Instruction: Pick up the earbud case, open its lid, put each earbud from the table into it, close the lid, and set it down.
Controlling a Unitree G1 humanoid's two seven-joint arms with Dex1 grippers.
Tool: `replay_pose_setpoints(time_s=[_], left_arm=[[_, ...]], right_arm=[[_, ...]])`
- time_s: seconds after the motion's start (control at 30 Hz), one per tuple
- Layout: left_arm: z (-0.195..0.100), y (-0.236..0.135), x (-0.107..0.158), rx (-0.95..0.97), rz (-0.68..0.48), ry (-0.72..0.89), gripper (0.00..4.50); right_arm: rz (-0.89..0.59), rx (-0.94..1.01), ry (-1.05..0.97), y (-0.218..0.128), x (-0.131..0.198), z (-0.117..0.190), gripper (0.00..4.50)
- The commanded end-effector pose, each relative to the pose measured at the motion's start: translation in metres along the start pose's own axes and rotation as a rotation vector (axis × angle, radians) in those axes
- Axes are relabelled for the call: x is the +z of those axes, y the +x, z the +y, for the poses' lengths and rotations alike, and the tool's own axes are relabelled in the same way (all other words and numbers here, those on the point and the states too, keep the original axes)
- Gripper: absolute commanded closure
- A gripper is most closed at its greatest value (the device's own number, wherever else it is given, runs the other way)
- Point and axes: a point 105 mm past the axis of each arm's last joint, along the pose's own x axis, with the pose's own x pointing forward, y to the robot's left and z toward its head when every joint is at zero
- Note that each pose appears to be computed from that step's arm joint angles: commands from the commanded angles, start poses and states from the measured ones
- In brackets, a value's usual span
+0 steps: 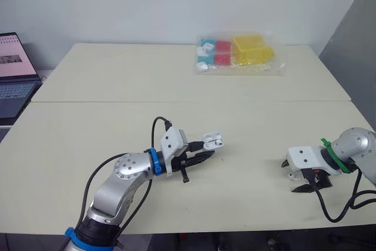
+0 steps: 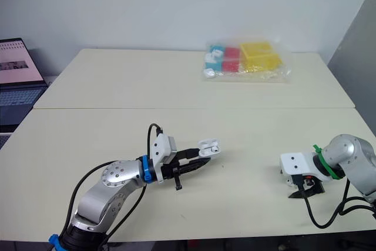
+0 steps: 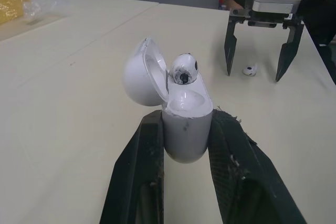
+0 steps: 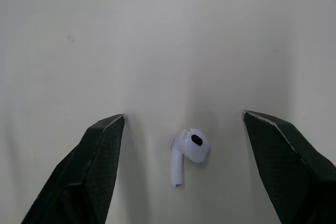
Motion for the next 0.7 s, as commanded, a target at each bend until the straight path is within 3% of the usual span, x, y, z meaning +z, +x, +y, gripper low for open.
replay_pose_setpoints(time_s=[0.03, 0.17, 0.7], left_arm=[[-0.005, 0.003, 0.009, -0.014, -0.036, 0.017, 3.7], [-0.007, 0.005, 0.007, -0.02, -0.038, 0.011, 3.7], [-0.013, 0.013, 0.005, -0.028, -0.052, -0.003, 3.7]], right_arm=[[0.007, -0.108, 0.038, -0.03, 0.011, -0.005, 0.7], [0.138, -0.153, 0.136, -0.03, 0.005, 0.002, 0.7], [0.258, -0.131, 0.122, -0.006, 0.0, -0.001, 0.7]])
